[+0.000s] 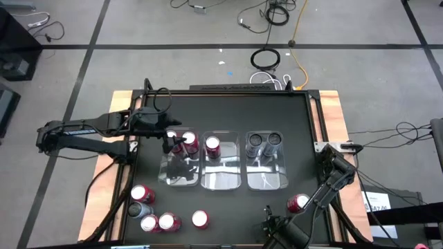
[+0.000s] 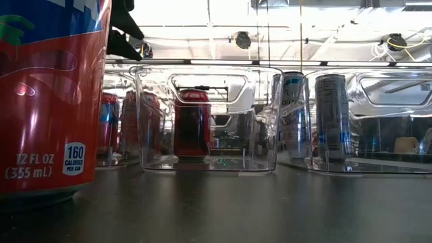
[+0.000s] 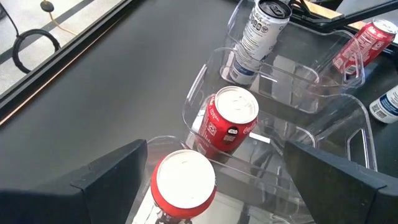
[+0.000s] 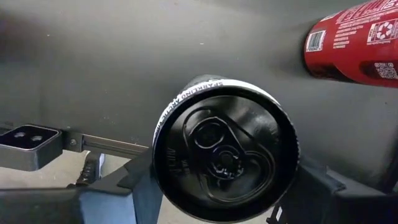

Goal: Sort soda cans
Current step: Put the right white blue soda can into the right transparent bin

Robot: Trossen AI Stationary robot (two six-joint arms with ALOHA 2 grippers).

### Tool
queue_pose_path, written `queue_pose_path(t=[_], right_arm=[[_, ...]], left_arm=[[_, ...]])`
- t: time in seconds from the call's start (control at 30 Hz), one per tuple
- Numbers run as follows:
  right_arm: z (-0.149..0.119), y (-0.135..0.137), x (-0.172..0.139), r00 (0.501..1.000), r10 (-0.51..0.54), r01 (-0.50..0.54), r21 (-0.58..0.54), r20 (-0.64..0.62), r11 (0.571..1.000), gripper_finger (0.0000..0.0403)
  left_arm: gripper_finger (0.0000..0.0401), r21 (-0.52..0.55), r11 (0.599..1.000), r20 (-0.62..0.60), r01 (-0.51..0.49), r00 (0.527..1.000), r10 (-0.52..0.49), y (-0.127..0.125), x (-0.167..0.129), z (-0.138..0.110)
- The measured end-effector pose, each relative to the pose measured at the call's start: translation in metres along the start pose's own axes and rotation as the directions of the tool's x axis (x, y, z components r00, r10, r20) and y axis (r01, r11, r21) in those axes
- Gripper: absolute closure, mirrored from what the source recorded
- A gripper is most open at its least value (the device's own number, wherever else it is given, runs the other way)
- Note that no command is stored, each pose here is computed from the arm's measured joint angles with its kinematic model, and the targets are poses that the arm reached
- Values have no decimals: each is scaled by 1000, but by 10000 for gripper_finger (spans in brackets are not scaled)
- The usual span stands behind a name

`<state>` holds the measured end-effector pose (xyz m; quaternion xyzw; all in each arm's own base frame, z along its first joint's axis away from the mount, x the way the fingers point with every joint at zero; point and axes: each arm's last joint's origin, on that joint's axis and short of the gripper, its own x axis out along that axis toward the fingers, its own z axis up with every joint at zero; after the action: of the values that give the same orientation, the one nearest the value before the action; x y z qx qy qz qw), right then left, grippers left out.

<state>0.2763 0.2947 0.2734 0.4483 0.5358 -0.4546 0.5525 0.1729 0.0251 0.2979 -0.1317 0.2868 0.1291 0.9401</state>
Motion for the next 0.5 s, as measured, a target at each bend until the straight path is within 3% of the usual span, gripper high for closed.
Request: queue_pose_path(t=[0.5], right_arm=[[2, 0, -9, 998, 50, -50, -4, 31, 999, 161]], left_arm=[[16, 0, 1000, 1, 0, 1000, 0, 0, 0, 0]])
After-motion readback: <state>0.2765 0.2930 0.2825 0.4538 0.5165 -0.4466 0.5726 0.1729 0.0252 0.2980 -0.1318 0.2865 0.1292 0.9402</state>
